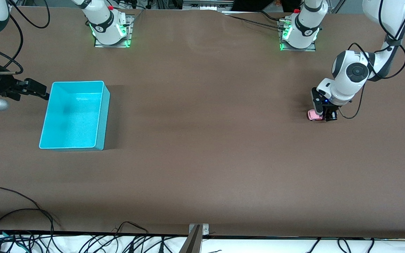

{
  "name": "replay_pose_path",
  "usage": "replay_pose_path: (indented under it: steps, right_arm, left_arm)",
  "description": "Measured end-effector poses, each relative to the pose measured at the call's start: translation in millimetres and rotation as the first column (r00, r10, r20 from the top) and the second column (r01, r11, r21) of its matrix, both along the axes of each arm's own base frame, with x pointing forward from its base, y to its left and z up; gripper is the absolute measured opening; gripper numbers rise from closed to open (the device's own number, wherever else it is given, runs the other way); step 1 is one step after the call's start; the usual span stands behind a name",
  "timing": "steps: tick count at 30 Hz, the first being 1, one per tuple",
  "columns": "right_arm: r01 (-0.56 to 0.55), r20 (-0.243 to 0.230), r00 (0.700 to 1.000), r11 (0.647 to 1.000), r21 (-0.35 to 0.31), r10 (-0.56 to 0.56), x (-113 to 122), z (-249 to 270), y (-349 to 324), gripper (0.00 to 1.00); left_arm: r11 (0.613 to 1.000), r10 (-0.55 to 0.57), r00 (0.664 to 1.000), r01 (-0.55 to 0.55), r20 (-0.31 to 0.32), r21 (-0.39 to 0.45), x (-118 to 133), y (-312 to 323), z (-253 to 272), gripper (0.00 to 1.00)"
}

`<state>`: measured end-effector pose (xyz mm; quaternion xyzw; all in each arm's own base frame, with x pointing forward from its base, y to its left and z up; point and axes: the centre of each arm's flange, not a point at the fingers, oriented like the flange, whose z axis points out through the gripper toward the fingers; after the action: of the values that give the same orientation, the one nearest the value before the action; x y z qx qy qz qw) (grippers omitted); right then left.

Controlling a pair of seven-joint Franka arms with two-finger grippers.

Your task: Wind and store pink jeep toy

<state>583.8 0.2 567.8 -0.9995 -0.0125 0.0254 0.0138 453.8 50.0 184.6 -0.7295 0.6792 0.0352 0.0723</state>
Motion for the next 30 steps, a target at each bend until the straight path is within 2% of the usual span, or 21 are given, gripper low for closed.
replay_pose_path:
  steps: [10,30]
  right_arm:
    - [0.0,0.0,1.0,1.0,0.0,0.0,0,0,0,1.0]
    - [0.0,0.0,1.0,1.0,0.0,0.0,0,0,0,1.0]
  left_arm:
    - [1.0,0.014,1.0,-0.014,-0.004,0.017,1,27,-1,0.53]
    - [0.996,0.045,0.999,-0.043,-0.022,0.083,-1,130,-3,0.53]
